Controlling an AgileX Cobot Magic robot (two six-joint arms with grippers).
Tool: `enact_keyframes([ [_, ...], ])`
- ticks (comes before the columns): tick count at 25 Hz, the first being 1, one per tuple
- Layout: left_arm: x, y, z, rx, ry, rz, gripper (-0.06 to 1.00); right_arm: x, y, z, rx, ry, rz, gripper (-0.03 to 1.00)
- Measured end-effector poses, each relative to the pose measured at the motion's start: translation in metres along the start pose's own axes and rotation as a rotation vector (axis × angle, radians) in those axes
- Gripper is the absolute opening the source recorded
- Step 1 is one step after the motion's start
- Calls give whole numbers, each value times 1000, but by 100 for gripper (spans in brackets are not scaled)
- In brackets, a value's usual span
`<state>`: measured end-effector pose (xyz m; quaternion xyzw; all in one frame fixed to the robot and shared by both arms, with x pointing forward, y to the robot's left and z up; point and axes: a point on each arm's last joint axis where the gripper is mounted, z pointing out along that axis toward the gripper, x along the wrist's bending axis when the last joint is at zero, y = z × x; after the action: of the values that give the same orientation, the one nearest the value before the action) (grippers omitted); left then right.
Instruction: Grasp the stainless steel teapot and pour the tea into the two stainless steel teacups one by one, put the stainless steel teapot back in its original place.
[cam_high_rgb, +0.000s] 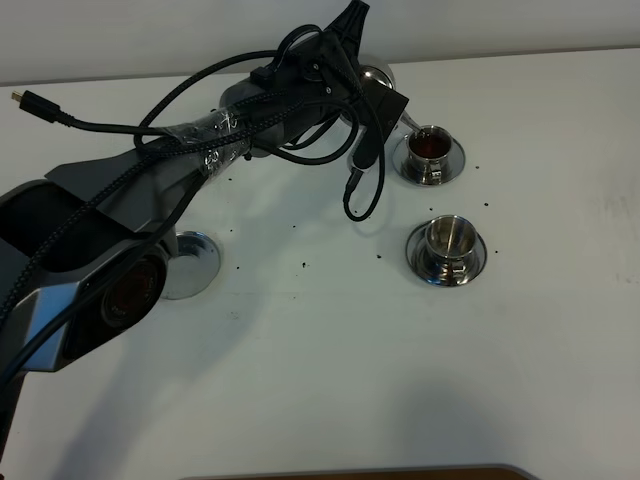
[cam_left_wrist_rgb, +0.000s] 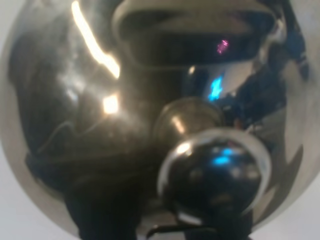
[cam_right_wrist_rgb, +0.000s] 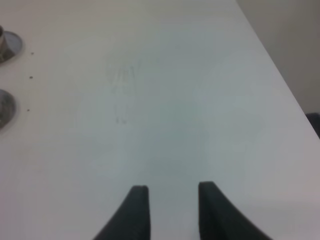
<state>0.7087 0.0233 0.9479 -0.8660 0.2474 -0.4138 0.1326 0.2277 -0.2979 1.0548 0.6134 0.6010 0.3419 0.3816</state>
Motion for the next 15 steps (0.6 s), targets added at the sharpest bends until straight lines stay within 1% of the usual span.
enact_keyframes([
  [6,-4,-2,2,-26,-41,-62,25,0,0,0,0,0,0,24],
  [9,-8,-2,2,-28,-84,-114,25,0,0,0,0,0,0,24],
  [12,-12,-1,2,-29,-126,-208,25,0,0,0,0,0,0,24],
  [15,-13,-2,-4,-43,-176,-334,25,0,0,0,0,0,0,24],
])
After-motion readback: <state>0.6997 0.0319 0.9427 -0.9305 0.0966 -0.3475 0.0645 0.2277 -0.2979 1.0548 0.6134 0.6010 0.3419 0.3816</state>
